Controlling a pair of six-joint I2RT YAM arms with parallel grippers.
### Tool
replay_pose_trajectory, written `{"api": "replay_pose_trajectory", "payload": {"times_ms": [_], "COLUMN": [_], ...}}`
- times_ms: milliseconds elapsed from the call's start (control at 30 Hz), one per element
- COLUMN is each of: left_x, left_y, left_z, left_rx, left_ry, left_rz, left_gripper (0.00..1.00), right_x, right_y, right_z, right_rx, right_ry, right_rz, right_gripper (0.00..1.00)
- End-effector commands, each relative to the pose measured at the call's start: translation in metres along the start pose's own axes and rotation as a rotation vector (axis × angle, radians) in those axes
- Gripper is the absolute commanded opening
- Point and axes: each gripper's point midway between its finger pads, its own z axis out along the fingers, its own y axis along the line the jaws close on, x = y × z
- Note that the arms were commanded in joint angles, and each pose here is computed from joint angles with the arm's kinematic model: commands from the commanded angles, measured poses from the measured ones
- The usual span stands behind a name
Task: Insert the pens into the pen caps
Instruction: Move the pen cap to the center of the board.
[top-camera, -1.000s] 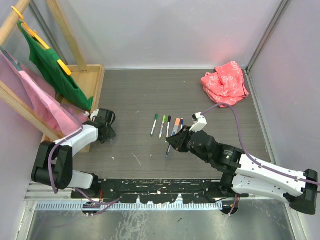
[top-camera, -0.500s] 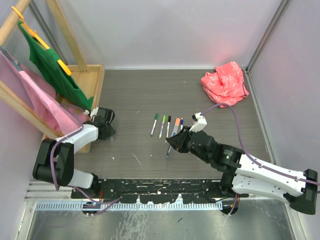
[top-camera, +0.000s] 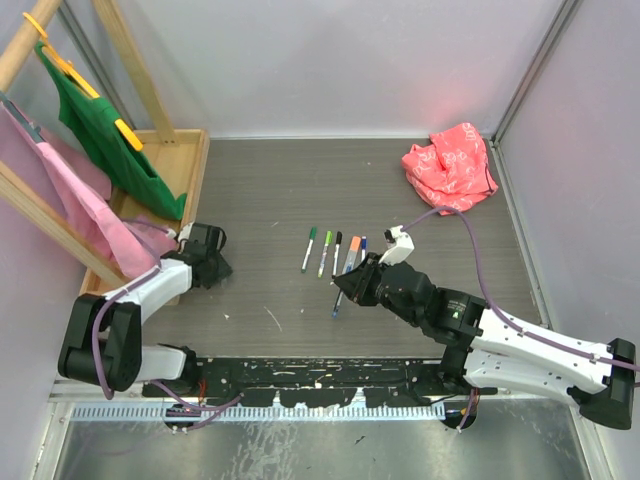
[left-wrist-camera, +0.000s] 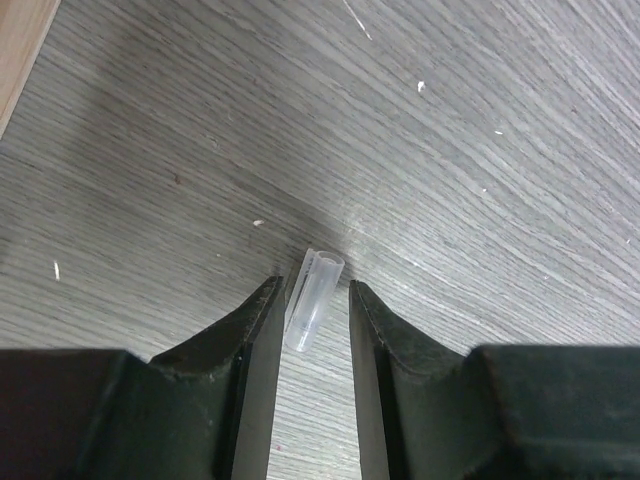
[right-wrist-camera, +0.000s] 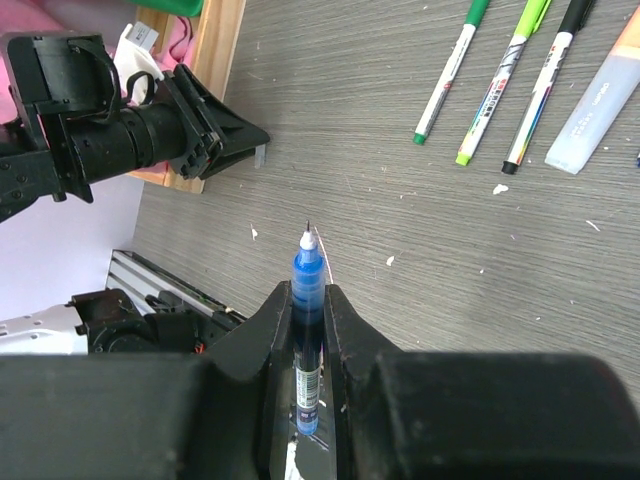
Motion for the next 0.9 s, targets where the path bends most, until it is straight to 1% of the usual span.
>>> {"api": "replay_pose_trajectory", "payload": {"times_ms": [0, 200, 400, 500, 633, 733, 867], "left_x": [0.019, 0.021, 0.024, 0.025, 0.024, 0.026, 0.04], "left_y": [0.017, 0.016, 0.01, 0.003, -0.019, -0.047, -0.086], "left_z": [-0.004, 0.0, 0.003, 0.001, -0.013, -0.028, -0.046], "left_rx": [-0.05, -0.06, -0.049, -0.031, 0.032, 0.106, 0.221], "left_ry": [0.073, 0.09, 0.12, 0.121, 0.09, 0.07, 0.067], "left_rz": [0.004, 0.012, 0.04, 0.067, 0.123, 0.171, 0.239], "left_gripper": [0.32, 0.24, 0.22, 0.17, 0.14, 0.13, 0.14], "right_x": [-0.01, -0.009, -0.012, -0.012, -0.011, -0.012, -0.013], "right_y": [0.007, 0.008, 0.006, 0.004, 0.004, 0.003, 0.001], "right_z": [-0.002, -0.002, -0.005, -0.006, -0.006, -0.007, -0.008], "right_rx": [-0.031, -0.038, -0.037, -0.037, -0.037, -0.033, -0.026], "right_ry": [-0.041, -0.037, -0.054, -0.057, -0.055, -0.059, -0.064], "right_rz": [0.023, 0.024, 0.031, 0.035, 0.034, 0.034, 0.035], "right_gripper": [0.0, 0.0, 0.0, 0.0, 0.0, 0.0, 0.0]}}
